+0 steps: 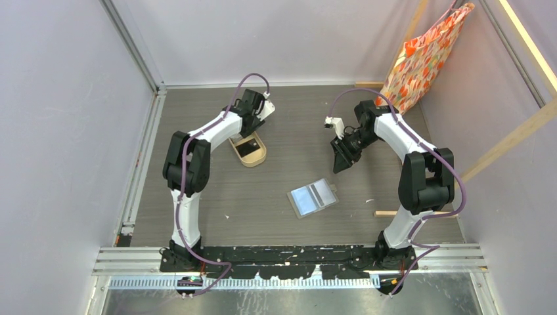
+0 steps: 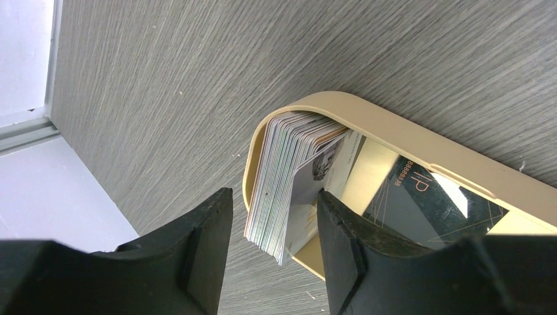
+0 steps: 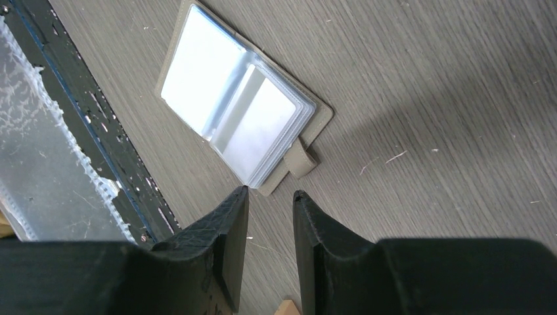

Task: Put the credit cards into the card holder
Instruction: Pick up the credit card from the storage box.

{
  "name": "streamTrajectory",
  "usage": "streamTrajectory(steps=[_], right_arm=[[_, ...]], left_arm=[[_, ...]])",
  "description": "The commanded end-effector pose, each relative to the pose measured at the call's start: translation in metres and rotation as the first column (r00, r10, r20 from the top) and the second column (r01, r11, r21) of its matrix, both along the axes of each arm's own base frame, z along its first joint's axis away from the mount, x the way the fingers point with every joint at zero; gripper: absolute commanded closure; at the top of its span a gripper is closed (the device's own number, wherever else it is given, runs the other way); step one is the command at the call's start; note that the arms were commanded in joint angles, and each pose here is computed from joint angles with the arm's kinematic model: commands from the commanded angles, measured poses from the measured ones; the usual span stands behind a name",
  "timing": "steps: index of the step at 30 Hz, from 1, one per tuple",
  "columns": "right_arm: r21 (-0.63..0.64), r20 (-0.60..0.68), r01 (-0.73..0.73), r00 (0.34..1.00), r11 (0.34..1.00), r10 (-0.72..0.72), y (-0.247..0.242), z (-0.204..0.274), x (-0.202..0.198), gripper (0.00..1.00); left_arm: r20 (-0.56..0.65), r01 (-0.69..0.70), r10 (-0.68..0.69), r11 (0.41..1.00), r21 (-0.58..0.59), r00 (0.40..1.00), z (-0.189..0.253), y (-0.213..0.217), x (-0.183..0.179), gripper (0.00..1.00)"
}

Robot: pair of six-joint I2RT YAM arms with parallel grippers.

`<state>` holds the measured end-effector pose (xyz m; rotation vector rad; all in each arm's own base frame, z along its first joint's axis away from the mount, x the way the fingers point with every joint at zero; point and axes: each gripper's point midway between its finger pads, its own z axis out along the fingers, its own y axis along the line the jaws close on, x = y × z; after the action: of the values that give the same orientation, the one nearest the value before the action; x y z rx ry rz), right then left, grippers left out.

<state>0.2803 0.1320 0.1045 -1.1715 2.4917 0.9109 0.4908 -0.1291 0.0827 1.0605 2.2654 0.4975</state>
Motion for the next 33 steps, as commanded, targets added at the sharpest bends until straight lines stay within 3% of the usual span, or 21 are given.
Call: streamTrajectory(steps=[1, 6, 33], right_arm=[[0.026, 0.007, -0.014, 1.000, 1.000, 0.014, 0.0020, 0.0061, -0.0022, 0.64], [0.026, 0.006, -0.015, 1.000, 1.000, 0.015, 0.0020, 0.0061, -0.0027, 0.64], [0.031, -0.003, -0.021, 1.000, 0.999, 0.021, 0.0025, 0.0062, -0.0044, 0.64]], left_arm=[[0.104, -0.023, 0.026, 0.999, -0.034, 0.994, 0.0366, 0.0020, 0.0089, 0.49], [0.107, -0.024, 0.028, 0.999, -0.032, 0.994, 0.0378, 0.0019, 0.0087, 0.55], [0.126, -0.023, 0.029, 0.998, -0.051, 0.992, 0.0465, -0.0016, 0.0070, 0.63]])
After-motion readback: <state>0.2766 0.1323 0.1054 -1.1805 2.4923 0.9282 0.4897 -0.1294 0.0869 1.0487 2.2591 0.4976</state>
